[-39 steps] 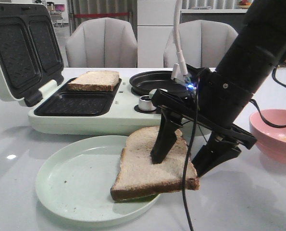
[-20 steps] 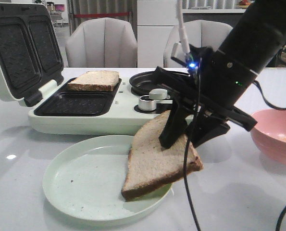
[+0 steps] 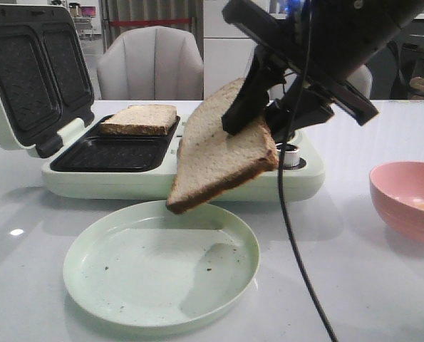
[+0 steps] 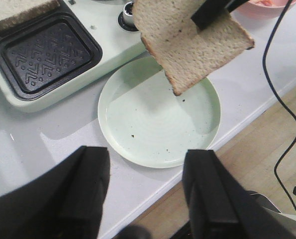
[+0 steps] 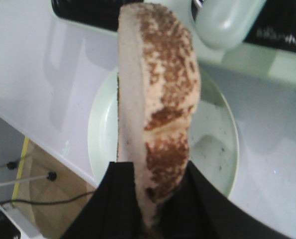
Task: Make breakfast with bread and shrimp
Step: 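Carry the bread over the sandwich plates and release it on top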
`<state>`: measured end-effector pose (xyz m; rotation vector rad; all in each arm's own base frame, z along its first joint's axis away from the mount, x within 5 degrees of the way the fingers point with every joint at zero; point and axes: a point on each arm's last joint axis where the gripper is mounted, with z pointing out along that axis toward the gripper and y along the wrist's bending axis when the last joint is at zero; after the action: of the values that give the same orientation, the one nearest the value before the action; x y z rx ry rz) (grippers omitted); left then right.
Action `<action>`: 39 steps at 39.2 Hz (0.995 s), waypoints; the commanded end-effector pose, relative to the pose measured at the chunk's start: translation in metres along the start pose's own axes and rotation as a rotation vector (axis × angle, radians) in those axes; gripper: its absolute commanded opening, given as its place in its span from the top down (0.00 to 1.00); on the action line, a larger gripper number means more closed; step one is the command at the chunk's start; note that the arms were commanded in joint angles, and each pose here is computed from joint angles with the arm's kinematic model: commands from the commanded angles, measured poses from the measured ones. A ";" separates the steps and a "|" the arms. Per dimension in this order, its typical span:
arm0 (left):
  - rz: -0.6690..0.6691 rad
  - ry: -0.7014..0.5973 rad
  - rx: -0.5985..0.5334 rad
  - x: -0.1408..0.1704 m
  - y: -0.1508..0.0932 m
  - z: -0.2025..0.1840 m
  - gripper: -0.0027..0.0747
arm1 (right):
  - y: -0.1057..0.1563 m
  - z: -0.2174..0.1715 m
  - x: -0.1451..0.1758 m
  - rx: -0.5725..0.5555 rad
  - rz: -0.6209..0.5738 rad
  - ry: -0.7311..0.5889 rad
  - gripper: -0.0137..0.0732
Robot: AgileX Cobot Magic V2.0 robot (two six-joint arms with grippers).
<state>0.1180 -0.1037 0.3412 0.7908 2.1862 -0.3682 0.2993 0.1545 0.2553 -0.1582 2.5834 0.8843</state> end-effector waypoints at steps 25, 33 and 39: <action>0.004 -0.101 0.007 -0.013 -0.001 -0.008 0.45 | 0.069 0.087 -0.111 -0.242 -0.107 -0.251 0.74; 0.004 -0.101 0.007 -0.013 -0.001 -0.008 0.45 | 0.061 0.103 -0.114 -0.227 -0.098 -0.250 0.38; 0.004 -0.101 0.007 -0.013 -0.001 -0.008 0.45 | 0.056 0.101 -0.117 -0.223 -0.094 -0.248 0.20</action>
<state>0.1180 -0.1037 0.3412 0.7908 2.1862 -0.3682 0.4270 0.2637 0.2137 -0.2298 2.3576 1.0370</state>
